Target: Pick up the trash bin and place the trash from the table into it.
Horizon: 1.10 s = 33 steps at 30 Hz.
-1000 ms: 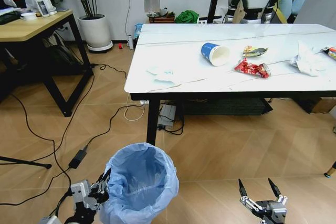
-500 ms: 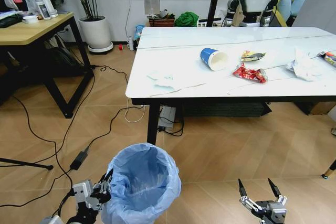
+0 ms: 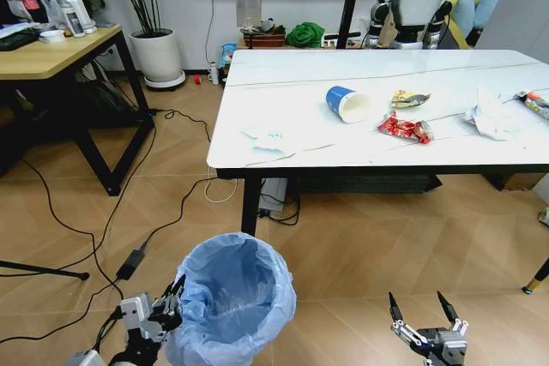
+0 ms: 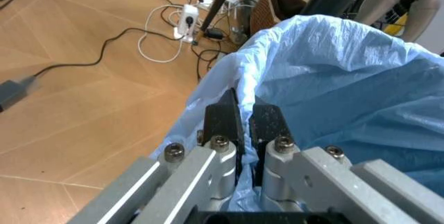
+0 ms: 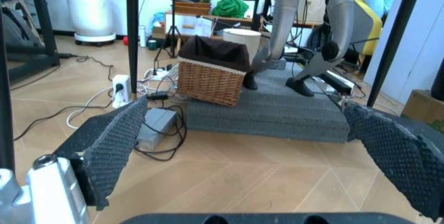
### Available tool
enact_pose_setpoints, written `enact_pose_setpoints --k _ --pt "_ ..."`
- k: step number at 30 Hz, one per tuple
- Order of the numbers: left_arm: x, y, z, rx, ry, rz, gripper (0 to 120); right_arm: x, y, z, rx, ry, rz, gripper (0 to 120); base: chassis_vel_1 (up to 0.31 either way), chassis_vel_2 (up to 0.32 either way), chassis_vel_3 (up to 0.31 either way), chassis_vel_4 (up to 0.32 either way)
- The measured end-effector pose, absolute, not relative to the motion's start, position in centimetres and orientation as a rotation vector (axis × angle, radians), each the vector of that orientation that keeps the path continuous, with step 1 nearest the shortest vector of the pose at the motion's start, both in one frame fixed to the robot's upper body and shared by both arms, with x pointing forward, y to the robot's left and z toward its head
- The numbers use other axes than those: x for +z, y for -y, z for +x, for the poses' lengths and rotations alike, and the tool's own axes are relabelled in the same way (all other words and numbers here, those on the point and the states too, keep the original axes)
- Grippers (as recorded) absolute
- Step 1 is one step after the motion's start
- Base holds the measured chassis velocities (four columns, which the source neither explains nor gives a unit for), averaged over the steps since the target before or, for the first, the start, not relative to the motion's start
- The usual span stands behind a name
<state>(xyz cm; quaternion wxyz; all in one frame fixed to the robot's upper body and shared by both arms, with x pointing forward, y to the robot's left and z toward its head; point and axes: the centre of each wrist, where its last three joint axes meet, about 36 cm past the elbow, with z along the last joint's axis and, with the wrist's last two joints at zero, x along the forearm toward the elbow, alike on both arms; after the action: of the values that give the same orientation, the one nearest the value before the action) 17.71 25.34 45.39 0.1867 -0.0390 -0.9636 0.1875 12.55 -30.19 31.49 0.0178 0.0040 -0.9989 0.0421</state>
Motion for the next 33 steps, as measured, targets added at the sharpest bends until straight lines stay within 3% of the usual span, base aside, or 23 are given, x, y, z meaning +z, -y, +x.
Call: enact_pose_setpoints --k 33 --pt "45.7 -24.42 17.32 0.561 2.689 -0.135 0 31.39 29.95 12.0 0.137 3.096 0.027 100 0.0 0.0 0.0 0.0"
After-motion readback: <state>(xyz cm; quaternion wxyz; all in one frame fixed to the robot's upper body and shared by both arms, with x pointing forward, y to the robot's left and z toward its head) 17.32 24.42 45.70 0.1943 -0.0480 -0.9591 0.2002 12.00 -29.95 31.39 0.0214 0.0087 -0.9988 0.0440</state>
